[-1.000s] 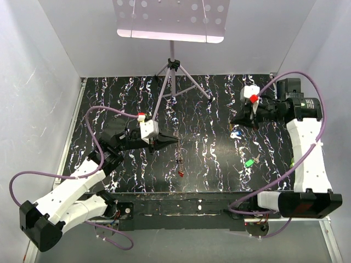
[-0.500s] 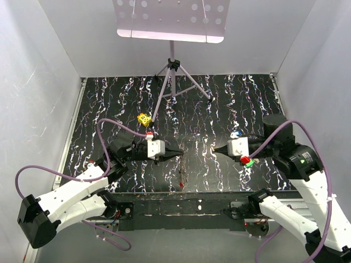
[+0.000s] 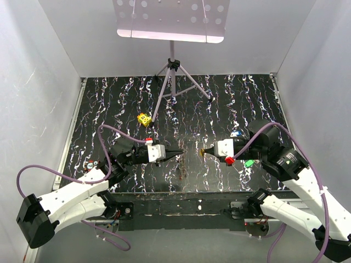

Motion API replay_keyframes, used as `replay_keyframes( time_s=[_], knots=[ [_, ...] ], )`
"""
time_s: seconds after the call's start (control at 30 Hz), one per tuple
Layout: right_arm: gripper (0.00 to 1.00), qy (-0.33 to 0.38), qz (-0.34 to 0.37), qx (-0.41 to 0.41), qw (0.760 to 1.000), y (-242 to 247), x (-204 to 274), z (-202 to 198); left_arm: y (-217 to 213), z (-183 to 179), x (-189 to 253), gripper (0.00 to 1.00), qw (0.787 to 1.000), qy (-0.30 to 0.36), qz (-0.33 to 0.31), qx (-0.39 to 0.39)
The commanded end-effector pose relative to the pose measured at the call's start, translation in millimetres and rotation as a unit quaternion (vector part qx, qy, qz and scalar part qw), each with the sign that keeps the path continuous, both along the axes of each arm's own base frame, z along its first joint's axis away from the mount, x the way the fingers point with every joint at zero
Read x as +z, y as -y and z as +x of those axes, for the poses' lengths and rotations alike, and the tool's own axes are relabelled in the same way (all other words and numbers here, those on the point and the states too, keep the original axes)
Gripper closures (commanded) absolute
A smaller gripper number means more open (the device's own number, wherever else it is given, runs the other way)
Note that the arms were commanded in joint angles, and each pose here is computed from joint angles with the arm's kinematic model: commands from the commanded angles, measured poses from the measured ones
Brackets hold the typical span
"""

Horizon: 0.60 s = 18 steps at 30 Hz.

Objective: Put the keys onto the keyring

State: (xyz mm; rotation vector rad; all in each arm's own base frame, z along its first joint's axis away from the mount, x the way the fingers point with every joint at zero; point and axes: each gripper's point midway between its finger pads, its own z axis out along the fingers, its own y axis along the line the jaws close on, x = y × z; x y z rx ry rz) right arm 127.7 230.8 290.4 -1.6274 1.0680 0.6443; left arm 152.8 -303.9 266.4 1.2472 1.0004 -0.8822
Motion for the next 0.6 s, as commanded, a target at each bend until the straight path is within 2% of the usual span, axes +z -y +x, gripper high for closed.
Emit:
replay_keyframes(
  time_s=[0.0,0.57],
  knots=[
    [0.99,0.030,0.031,0.000,0.999,-7.6,14.0,1.8,-2.6,1.4,27.9,1.00,0.998,0.045,-0.042,0.014],
    [0.99,0.035,0.064,-0.001,0.997,-28.2,8.5,8.7,0.8,-5.9,27.1,1.00,0.998,0.048,-0.047,0.004]
  ],
)
